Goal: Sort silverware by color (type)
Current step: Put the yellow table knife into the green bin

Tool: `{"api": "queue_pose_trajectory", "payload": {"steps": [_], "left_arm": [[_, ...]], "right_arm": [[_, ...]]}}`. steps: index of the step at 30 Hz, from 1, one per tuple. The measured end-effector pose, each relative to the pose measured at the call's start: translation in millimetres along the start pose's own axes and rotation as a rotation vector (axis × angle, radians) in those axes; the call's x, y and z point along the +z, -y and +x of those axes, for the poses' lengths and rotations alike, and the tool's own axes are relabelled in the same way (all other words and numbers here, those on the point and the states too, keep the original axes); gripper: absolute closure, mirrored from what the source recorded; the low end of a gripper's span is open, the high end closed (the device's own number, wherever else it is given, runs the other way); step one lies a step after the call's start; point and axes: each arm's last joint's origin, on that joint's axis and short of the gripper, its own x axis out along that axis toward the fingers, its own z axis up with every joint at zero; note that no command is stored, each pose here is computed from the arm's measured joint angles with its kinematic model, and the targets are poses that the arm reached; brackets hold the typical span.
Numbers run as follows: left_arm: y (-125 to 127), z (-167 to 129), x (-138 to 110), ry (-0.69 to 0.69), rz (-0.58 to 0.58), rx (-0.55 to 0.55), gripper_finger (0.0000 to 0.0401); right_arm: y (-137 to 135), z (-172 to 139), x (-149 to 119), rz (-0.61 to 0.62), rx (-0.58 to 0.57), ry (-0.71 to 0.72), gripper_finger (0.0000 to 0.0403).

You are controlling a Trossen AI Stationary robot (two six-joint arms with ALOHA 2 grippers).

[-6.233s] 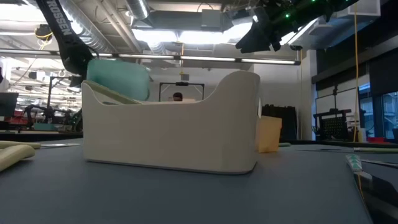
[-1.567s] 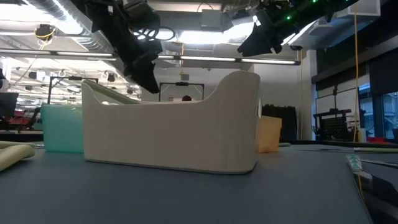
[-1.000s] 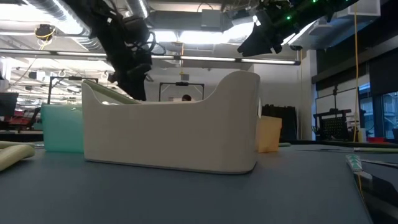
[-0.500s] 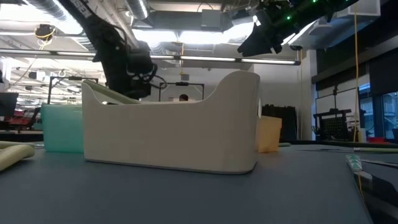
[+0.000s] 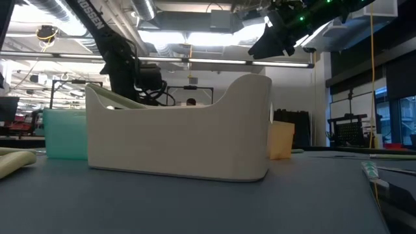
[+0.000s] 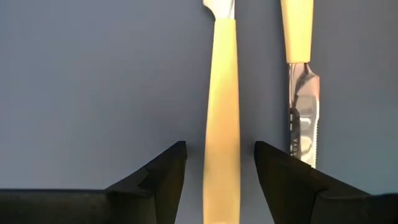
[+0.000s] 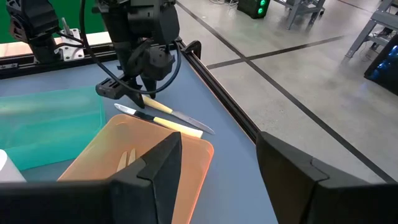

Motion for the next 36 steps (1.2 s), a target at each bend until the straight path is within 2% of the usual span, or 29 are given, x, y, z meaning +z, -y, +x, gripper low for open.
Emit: {"api": "queue_pose_trajectory", "payload": {"steps": [7,20,36], "left_arm": [[-0.7,0.0,-0.2,-0.003,0.000,0.021,0.0224],[-1.0,-0.2,-0.4,-0.007,-0.001,0.026,0.0333],[-2.1,-5.8,-0.7,0.004,-0.003,0.050,0.0336]], "right_arm": [[-0.1,0.0,0.0,0.000,0.000,0.000,0.0207],[0.0,0.0,0.1,0.000,0.000,0.000,0.0207],[0.0,0.0,0.1,0.000,0.000,0.000,0.0207]]}}
